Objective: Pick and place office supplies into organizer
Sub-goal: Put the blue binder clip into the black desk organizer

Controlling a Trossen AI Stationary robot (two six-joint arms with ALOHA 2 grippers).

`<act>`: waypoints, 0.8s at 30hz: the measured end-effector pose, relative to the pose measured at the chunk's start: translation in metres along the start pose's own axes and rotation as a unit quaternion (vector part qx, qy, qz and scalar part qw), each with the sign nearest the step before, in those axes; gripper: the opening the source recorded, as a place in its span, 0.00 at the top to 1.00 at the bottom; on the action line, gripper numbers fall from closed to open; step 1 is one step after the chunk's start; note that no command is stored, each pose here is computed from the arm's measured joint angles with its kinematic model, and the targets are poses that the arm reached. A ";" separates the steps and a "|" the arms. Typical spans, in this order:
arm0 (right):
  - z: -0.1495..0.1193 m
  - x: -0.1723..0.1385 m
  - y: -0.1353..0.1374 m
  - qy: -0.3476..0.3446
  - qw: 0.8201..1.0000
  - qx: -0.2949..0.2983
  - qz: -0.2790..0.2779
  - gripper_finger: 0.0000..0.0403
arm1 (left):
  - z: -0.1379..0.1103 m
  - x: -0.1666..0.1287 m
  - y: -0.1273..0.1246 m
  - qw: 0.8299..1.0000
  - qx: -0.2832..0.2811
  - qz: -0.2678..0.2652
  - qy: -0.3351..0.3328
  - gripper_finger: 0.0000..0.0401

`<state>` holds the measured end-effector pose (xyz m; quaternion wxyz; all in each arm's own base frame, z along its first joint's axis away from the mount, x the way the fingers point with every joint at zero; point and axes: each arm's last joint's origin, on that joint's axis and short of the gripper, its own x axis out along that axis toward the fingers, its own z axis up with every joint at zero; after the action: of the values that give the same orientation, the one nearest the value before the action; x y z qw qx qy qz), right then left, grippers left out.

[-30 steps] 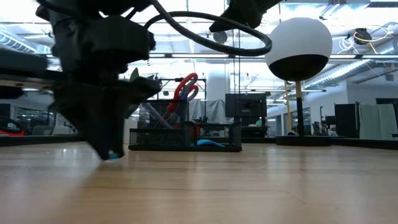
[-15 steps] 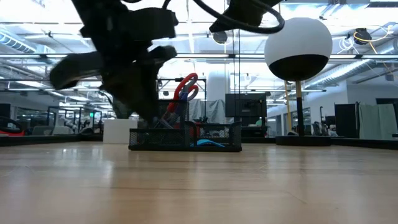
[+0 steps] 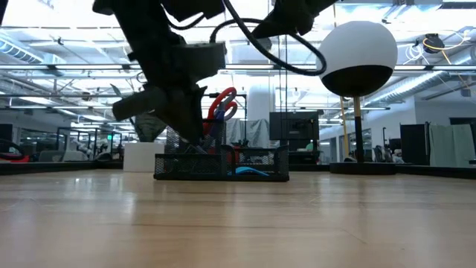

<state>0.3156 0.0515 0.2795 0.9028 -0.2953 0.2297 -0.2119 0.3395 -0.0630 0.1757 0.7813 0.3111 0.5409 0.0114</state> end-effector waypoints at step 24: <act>0.000 0.000 0.000 0.000 1.000 0.000 0.000 0.74 | -0.018 0.019 0.042 0.993 -0.115 0.013 0.031 0.77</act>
<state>0.3156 0.0515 0.2794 0.9028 -0.2954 0.2299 -0.2119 0.3455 -0.0134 0.1766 0.7948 0.2255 0.5556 0.0933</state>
